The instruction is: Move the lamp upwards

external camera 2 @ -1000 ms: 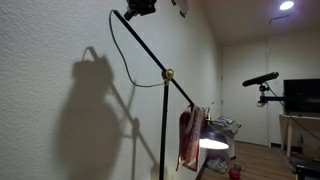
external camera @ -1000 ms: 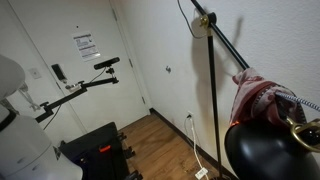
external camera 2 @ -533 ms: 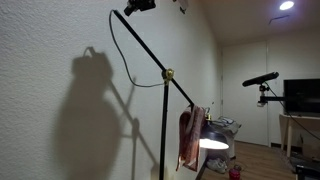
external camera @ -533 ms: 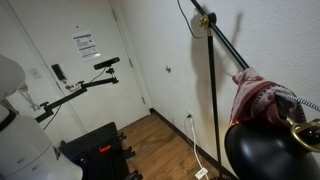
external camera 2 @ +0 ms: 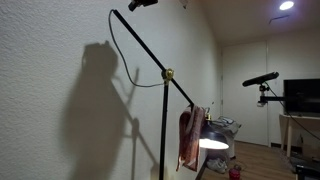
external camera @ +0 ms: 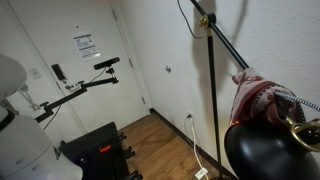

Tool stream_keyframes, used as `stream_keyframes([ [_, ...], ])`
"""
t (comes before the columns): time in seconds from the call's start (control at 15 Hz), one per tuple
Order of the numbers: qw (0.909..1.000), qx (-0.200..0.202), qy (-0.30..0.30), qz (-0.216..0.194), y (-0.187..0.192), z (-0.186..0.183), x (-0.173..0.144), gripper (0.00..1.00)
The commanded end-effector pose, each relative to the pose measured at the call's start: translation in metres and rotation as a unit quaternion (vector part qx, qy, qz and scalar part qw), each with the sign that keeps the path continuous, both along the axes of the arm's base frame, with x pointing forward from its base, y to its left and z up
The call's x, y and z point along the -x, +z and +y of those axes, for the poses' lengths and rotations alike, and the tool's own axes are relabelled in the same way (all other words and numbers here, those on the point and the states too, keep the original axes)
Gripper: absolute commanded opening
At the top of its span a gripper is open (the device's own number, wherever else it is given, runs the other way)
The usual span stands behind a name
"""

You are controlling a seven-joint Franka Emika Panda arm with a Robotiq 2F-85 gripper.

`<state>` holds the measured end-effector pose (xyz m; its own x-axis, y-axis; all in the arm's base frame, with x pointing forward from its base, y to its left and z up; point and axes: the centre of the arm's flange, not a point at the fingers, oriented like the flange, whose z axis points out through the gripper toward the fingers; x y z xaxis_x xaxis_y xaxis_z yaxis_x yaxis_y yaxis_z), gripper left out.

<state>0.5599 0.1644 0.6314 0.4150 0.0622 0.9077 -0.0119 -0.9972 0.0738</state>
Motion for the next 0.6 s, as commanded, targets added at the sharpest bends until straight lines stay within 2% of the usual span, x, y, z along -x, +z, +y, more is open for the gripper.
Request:
stream_keyframes([
  [0.0,0.9996,-0.001,-0.01,0.028,-0.011,0.001,-0.029,0.0],
  [0.2,0.9979,-0.01,-0.007,0.063,-0.03,0.001,-0.04,0.0],
  [0.53,0.9906,-0.038,0.032,0.128,-0.056,0.016,-0.031,0.0],
])
